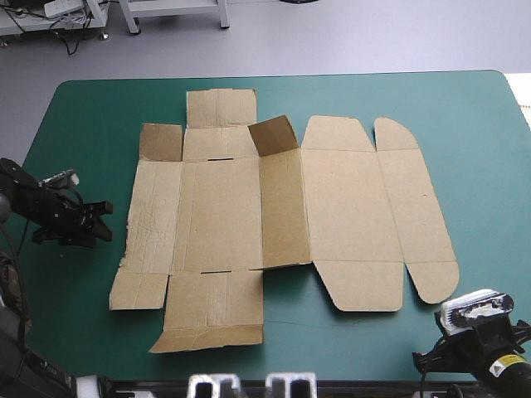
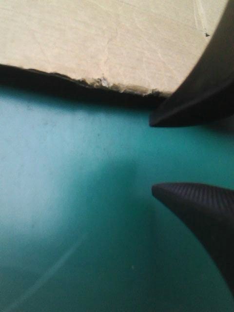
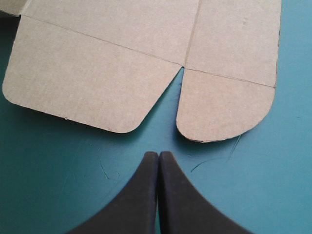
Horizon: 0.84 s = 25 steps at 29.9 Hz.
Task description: Fold the box
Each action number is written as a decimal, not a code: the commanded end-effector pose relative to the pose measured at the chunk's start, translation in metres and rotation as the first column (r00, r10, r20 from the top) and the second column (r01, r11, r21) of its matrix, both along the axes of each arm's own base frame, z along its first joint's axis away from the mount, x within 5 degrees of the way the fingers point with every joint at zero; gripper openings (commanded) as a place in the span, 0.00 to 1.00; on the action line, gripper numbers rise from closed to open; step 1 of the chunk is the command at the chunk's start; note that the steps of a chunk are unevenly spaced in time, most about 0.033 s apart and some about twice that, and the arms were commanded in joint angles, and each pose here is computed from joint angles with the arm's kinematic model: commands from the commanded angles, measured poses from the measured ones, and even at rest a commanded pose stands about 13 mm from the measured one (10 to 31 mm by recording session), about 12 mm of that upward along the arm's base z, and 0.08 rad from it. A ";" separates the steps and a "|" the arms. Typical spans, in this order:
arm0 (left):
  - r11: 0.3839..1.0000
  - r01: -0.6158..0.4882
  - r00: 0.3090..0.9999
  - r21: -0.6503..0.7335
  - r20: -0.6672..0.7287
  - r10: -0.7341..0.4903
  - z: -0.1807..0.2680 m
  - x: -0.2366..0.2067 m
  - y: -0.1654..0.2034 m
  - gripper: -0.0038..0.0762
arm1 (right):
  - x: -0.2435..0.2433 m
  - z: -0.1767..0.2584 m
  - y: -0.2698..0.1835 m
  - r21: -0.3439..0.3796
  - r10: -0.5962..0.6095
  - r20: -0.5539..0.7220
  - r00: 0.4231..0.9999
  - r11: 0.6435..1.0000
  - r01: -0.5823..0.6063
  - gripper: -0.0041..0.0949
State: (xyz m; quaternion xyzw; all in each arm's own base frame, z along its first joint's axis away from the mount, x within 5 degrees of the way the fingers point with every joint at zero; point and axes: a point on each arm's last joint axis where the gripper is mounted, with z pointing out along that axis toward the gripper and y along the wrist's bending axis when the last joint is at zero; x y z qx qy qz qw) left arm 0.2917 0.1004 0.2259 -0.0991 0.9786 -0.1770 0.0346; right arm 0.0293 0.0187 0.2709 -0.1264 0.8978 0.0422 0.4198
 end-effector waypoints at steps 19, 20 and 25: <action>0.966 0.071 0.993 -0.247 -0.075 -0.093 -0.018 0.011 -0.054 0.53 | 0.004 0.010 -0.001 0.004 -0.021 0.062 0.998 1.000 0.021 0.02; 0.963 0.069 0.992 -0.260 -0.088 -0.095 -0.023 0.009 -0.055 0.53 | 0.004 0.010 -0.001 0.004 -0.021 0.062 0.998 1.000 0.021 0.02; 0.912 0.050 0.991 -0.407 -0.094 -0.097 -0.043 0.001 -0.069 0.53 | 0.004 0.010 -0.001 0.003 -0.022 0.062 0.998 1.000 0.021 0.02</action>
